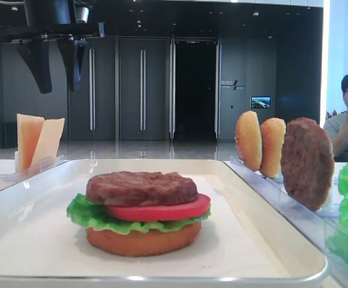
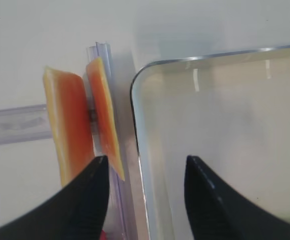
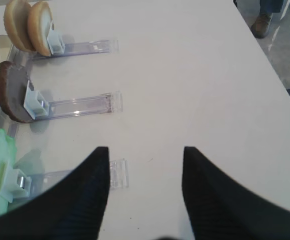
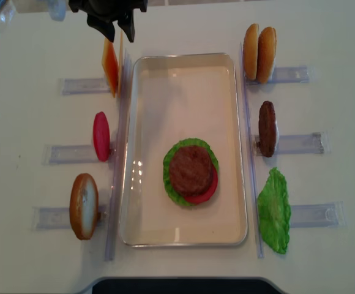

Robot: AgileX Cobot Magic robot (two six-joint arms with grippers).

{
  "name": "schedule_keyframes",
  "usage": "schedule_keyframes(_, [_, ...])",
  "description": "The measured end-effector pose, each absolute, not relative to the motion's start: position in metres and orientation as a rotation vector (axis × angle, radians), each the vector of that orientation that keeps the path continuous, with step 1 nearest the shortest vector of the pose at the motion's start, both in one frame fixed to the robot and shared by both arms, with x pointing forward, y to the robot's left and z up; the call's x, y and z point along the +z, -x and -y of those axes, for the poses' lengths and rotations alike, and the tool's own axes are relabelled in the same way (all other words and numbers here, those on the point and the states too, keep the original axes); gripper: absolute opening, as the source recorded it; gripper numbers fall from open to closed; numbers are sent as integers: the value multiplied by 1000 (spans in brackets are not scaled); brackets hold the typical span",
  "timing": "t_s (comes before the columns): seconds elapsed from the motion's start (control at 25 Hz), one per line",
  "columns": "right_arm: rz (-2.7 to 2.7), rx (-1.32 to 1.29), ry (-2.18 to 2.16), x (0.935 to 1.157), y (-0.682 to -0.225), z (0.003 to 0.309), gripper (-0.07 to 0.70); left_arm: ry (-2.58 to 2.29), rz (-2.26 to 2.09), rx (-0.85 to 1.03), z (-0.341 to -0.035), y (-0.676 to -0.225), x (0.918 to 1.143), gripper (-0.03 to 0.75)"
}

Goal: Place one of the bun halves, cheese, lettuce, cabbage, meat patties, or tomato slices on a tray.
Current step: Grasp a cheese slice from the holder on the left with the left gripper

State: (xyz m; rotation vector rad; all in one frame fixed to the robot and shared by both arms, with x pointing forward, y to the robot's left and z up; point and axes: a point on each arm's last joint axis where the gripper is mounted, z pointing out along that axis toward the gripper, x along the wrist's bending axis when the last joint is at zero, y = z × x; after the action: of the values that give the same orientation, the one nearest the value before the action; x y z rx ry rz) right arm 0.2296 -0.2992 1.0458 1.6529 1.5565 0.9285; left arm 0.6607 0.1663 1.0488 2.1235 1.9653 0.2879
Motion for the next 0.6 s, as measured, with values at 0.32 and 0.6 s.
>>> schedule_keyframes(0.32, [-1557, 928, -1653, 1046, -230, 299, 352, -2124, -1974, 349, -169, -664, 1048, 380])
schedule_keyframes(0.6, [-1557, 928, -1653, 1046, -230, 299, 352, -2137, -1978, 343, -167, -671, 1030, 380])
